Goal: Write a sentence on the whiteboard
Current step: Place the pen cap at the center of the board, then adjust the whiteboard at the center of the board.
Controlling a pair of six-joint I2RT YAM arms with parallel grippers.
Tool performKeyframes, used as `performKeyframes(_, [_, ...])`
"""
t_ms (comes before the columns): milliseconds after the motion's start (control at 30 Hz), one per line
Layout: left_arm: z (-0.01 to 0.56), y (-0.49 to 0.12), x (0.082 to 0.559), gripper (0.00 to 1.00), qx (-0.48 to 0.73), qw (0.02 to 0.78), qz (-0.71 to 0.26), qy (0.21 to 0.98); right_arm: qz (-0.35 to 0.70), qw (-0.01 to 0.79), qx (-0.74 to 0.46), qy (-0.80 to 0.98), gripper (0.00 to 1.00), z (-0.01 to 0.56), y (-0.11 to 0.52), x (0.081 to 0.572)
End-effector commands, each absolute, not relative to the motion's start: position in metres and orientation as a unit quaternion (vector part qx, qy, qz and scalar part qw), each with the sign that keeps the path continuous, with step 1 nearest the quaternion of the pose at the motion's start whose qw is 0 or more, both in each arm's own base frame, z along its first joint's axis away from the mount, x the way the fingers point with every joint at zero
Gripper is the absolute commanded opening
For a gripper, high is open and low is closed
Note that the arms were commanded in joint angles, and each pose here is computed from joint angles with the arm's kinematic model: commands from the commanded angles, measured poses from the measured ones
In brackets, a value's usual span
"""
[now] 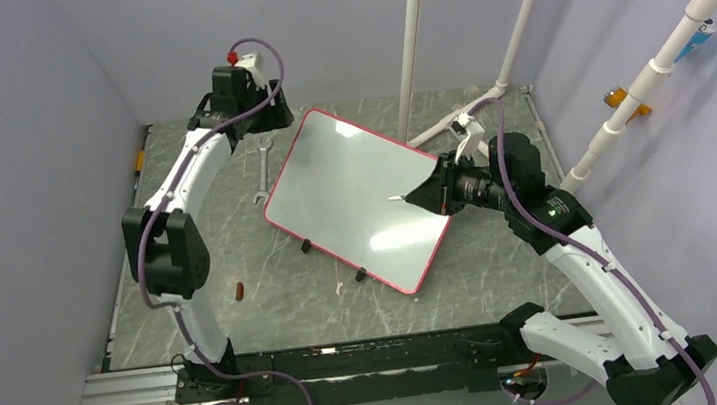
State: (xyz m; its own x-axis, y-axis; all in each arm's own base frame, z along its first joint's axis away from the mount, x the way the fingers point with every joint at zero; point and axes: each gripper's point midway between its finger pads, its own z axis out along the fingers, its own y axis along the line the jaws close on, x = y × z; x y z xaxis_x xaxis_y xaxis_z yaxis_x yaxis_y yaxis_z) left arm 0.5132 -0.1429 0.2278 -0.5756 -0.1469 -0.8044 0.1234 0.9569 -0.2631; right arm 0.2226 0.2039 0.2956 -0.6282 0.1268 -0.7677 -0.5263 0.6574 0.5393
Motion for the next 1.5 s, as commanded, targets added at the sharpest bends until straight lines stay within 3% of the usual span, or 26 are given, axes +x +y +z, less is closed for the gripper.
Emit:
performKeyframes(0, [0.247,-0.171,0.527,0.75,0.098,0.465,-0.258,0.841,0.395,0.425,-0.125,0.805,0.0,0.302,0.201,0.218])
performKeyframes(300, [0.275,-0.19,0.563,0.77,0.171,0.482,-0.34,0.789,0.403,0.41,-0.125,0.809,0.0,0.294,0.206,0.221])
performKeyframes(800, [0.251,-0.233,0.597,0.7,0.181,0.458,-0.461,0.738,0.398,0.399,-0.116,0.818,0.0,0.285,0.205,0.22])
performKeyframes(1467, [0.225,-0.247,0.546,0.37,0.212,0.393,-0.503,0.74,0.404,0.4,-0.116,0.815,0.0,0.291,0.206,0.212])
